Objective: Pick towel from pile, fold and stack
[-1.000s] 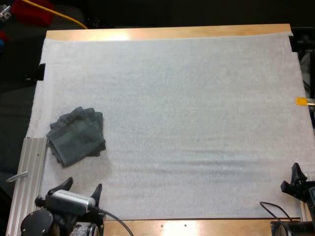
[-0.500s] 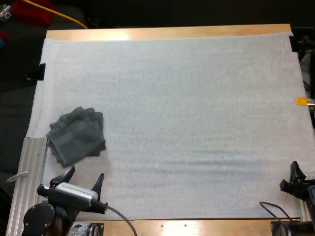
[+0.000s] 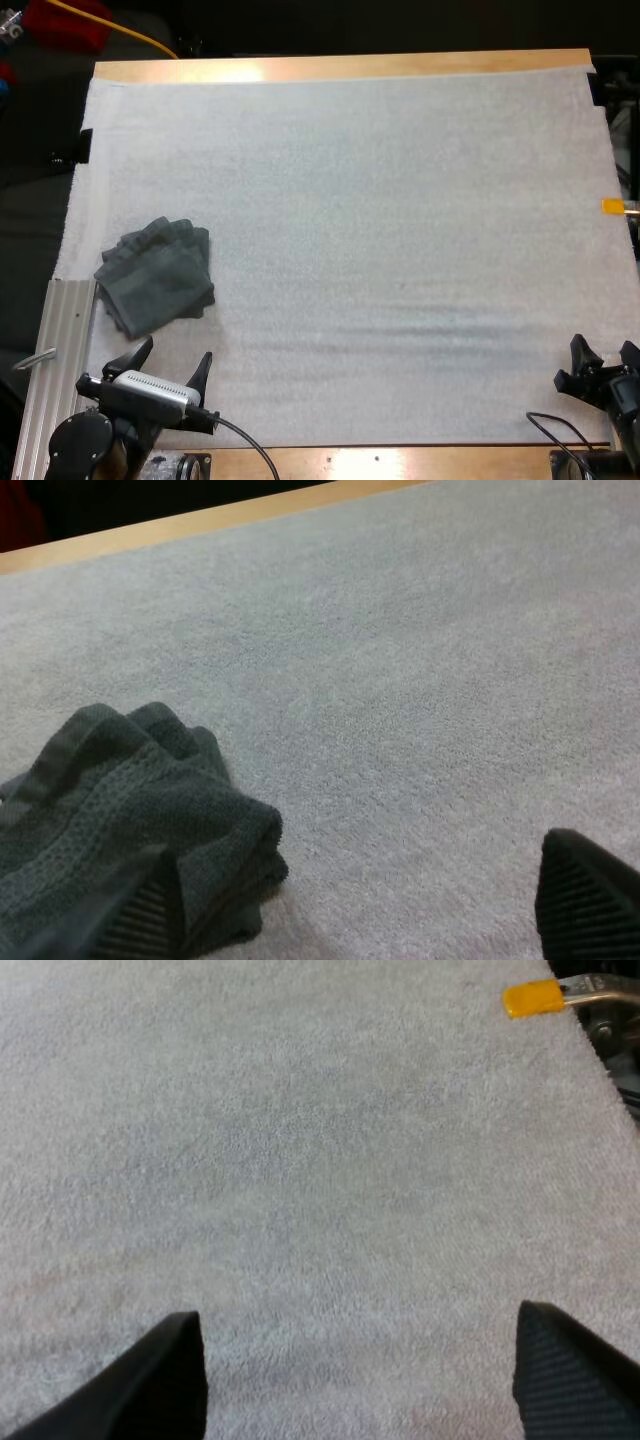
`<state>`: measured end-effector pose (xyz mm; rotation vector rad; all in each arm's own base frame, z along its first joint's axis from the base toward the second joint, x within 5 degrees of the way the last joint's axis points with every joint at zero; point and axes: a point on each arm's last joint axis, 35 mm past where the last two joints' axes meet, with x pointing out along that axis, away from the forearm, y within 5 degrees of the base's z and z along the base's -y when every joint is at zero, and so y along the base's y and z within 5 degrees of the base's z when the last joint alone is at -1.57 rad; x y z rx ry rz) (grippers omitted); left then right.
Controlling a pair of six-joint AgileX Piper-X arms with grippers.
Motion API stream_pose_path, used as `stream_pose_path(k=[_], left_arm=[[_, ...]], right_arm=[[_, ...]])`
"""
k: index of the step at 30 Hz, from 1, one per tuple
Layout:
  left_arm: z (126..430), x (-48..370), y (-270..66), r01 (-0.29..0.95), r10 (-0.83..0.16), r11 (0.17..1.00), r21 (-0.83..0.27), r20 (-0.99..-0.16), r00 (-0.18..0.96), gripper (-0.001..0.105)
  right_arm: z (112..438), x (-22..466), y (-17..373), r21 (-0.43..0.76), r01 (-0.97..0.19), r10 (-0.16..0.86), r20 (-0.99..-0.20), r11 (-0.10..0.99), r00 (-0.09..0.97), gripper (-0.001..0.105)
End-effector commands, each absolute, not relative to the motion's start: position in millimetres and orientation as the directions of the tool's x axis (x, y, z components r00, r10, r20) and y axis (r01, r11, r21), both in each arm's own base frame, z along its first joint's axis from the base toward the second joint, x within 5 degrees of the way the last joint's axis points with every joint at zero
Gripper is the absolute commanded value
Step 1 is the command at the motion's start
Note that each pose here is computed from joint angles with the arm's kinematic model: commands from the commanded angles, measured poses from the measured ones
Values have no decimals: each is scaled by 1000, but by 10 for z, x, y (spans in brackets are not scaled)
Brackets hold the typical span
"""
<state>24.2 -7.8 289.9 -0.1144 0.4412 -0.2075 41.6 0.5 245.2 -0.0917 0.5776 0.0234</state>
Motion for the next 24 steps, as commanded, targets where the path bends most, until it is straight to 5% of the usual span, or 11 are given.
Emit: stream_pose_path(k=[1,24], left_arm=[[2920,265,-79,176,-226,972,-159,-406,886,70],[2920,264,-83,187,-238,969,-160,-405,883,70]], right_arm=[[2462,419,5,-77,-46,-3,-547,996,837,63],[2462,419,4,-78,-45,-5,-547,996,837,63]])
